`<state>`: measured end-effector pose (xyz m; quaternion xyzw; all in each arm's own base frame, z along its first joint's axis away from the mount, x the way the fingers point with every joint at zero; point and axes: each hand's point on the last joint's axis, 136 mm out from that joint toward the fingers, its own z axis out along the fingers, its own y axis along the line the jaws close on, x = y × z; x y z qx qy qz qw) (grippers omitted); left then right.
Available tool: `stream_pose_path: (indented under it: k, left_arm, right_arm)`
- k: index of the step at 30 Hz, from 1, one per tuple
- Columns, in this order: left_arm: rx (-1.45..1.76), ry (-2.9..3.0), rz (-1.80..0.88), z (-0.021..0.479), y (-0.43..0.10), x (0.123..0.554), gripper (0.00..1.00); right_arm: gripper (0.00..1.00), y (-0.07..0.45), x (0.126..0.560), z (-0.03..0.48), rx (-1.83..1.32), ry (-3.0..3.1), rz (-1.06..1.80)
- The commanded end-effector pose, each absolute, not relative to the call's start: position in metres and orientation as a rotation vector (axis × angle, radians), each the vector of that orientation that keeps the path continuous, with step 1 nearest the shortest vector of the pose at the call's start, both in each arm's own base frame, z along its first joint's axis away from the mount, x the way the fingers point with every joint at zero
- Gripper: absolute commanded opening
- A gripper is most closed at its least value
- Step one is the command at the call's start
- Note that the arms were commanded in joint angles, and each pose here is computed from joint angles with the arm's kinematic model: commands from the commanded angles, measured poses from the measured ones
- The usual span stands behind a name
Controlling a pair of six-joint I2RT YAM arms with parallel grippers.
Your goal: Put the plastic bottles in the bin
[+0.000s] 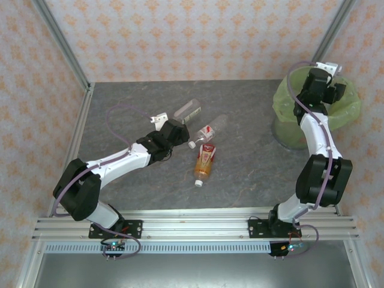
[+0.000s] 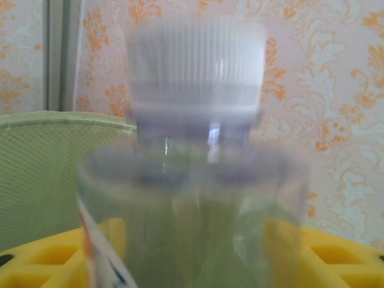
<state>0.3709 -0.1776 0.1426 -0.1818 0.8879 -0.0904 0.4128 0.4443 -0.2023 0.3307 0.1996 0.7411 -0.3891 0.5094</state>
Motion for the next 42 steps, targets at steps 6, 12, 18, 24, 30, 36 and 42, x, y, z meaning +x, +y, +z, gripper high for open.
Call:
stream_pose_path:
  k: [6, 12, 18, 24, 30, 36, 42]
  left_arm:
    - [-0.474, 2.227, -0.232, 0.148, -0.177, 0.374, 1.0]
    - [-0.469, 2.237, -0.235, 0.147, -0.179, 0.374, 1.0]
    - [-0.471, 2.238, -0.257, 0.147, -0.183, 0.377, 1.0]
    - [-0.448, 2.237, -0.236, 0.152, -0.183, 0.379, 1.0]
    - [-0.373, 2.243, -0.154, 0.164, -0.171, 0.387, 1.0]
    - [-0.237, 2.304, -0.04, 0.161, -0.153, 0.401, 1.0]
    - [-0.025, 2.402, 0.052, 0.15, -0.144, 0.414, 1.0]
  right_arm:
    - [0.8, -0.224, 0.425, 0.352, 0.6, 1.739, -1.124]
    - [0.85, -0.22, 0.421, 0.358, 0.618, 1.743, -1.07]
    - [0.91, -0.21, 0.417, 0.363, 0.61, 1.751, -0.962]
    - [0.99, -0.196, 0.41, 0.363, 0.604, 1.762, -0.837]
    - [0.99, -0.17, 0.406, 0.363, 0.591, 1.796, -0.649]
    - [0.99, -0.121, 0.408, 0.36, 0.578, 1.797, -0.315]
    - [0.99, -0.069, 0.407, 0.368, 0.485, 1.804, -0.07]
